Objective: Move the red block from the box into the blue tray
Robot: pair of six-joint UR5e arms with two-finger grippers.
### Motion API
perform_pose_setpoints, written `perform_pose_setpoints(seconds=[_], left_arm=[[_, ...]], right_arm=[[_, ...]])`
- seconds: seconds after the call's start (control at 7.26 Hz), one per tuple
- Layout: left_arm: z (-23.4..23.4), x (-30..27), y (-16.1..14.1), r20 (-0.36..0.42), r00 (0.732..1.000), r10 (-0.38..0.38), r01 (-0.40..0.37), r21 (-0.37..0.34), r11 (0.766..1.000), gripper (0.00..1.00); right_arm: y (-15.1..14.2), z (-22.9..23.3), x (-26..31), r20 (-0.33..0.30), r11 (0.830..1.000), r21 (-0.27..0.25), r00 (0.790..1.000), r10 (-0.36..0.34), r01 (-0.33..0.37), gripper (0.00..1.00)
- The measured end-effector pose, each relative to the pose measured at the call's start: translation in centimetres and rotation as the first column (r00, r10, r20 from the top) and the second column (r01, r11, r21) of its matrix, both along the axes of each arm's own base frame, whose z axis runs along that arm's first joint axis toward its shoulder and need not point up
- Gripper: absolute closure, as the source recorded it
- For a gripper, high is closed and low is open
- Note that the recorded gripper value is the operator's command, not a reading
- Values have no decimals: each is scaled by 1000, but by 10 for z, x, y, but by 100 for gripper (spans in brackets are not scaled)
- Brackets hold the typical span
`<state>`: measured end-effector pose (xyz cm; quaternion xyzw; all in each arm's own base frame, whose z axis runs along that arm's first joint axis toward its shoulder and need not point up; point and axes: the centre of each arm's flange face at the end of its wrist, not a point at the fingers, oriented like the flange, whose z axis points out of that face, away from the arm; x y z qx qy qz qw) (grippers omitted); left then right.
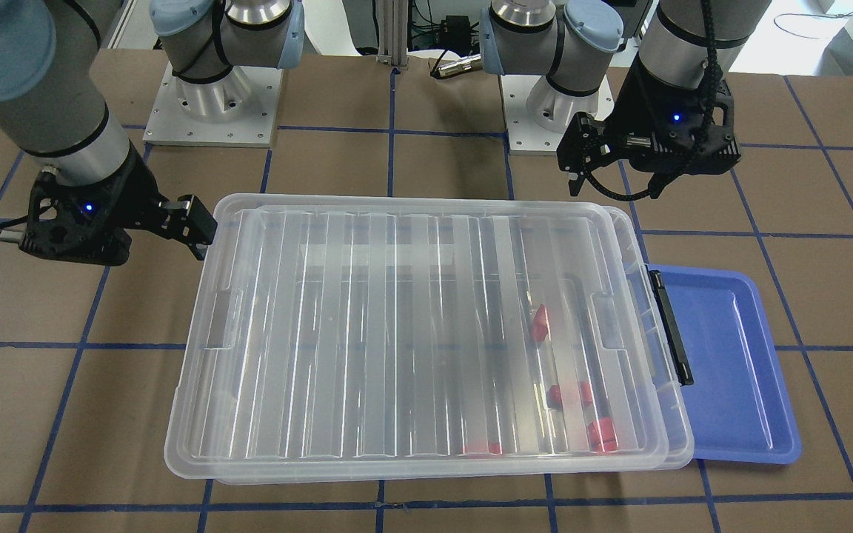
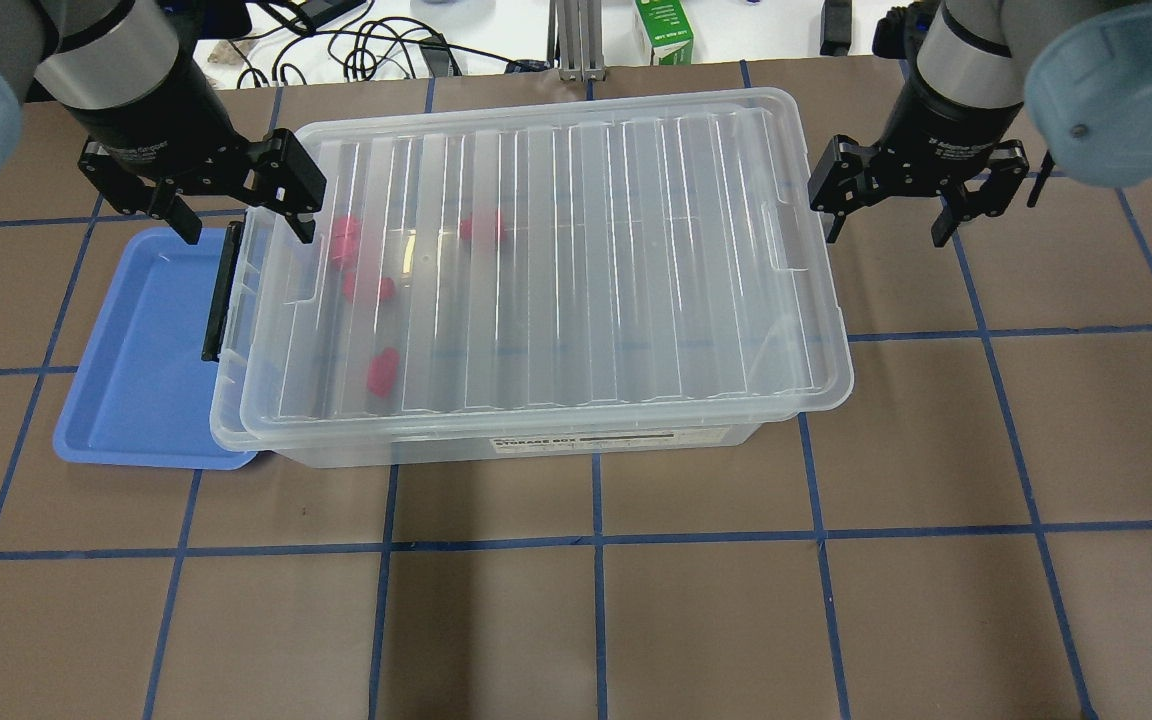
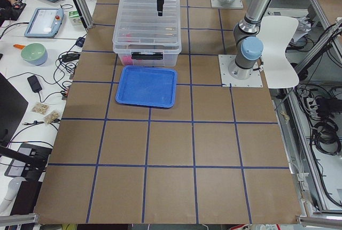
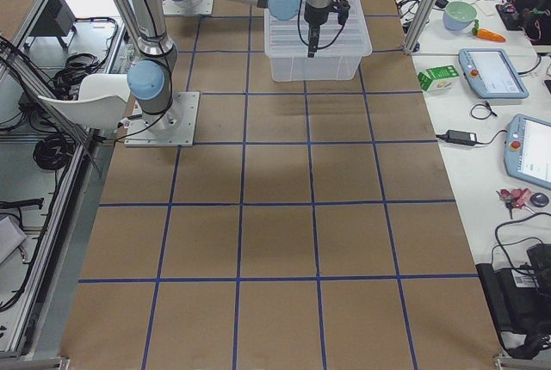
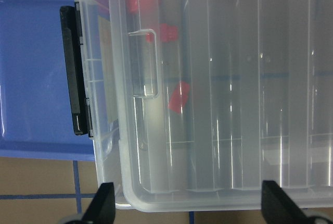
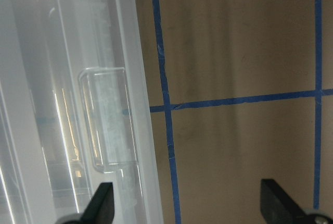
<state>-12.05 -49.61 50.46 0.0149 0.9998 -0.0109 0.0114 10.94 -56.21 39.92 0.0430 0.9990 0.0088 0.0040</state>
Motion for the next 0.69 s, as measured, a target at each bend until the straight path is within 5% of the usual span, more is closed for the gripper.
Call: perform_pose_setpoints(seconds=[0.69], left_arm=[[-1,0,1,0,1000,0,0,3,1000,0]], right_arm=[[-23,-48,0,2,999,50,1000,8,-8,0]])
